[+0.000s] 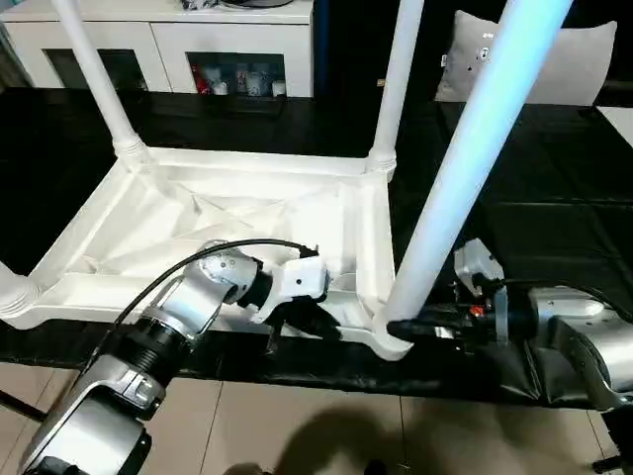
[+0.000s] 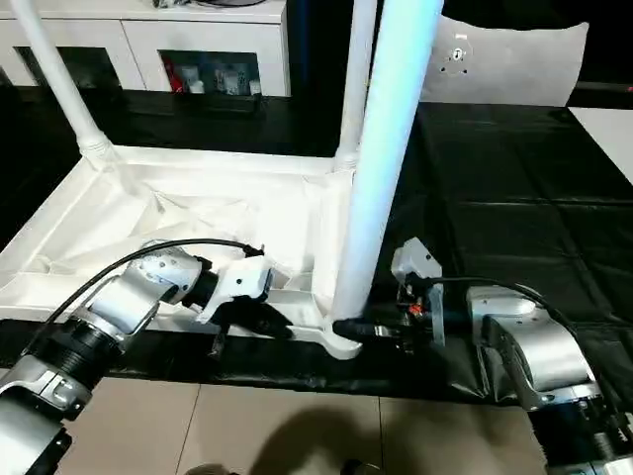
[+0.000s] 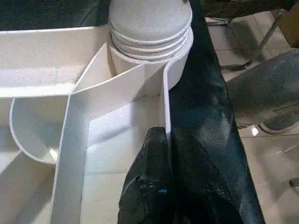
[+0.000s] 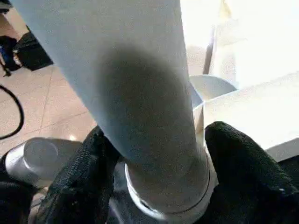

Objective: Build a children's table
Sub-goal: Rotate leg to tighten

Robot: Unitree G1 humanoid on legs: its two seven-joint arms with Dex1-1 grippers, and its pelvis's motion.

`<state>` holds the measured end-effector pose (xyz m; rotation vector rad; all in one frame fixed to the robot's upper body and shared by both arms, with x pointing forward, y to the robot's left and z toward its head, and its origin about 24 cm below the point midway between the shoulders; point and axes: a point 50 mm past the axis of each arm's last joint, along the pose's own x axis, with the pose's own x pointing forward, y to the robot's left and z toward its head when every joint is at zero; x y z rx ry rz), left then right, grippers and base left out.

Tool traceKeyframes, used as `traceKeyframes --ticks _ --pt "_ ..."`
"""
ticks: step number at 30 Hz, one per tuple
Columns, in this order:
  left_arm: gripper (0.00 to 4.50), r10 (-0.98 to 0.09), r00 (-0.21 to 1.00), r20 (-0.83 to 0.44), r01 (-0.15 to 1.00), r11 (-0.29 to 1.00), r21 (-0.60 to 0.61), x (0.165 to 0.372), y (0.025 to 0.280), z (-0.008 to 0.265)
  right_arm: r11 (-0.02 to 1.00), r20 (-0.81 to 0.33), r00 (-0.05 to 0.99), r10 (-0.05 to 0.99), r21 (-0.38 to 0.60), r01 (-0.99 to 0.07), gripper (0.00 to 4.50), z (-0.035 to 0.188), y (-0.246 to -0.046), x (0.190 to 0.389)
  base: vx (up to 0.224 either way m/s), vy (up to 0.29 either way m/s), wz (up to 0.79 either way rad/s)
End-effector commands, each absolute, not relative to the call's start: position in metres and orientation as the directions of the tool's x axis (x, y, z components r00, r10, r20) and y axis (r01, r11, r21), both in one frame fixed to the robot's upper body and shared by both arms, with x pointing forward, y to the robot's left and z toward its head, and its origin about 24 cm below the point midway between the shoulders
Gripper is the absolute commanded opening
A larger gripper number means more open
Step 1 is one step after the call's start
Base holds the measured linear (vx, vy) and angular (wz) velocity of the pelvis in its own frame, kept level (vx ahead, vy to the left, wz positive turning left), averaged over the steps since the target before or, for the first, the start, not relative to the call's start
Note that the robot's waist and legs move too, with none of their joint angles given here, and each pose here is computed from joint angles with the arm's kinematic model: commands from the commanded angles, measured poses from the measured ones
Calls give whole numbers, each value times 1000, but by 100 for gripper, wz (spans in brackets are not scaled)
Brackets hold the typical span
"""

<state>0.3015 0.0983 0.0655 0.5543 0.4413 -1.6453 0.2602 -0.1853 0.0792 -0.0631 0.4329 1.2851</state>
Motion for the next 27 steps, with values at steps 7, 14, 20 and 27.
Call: traceKeyframes --ticks 7,14,20,27 --pt "0 -795 -154 -586 979 -203 19 296 95 67 262 -344 182 921 204 -943 224 79 -184 256 0 0 0" --pt "0 -839 -79 -538 996 -93 -2 302 83 70 368 -280 302 911 221 -903 207 78 -165 262 0 0 0" --pt "0 -840 253 -480 962 270 33 330 51 73 654 -281 599 750 182 -734 203 73 -133 287 0 0 0" --pt "0 -799 444 -405 882 470 38 341 22 82 896 -278 853 442 188 -403 198 71 -119 311 0 0 0"
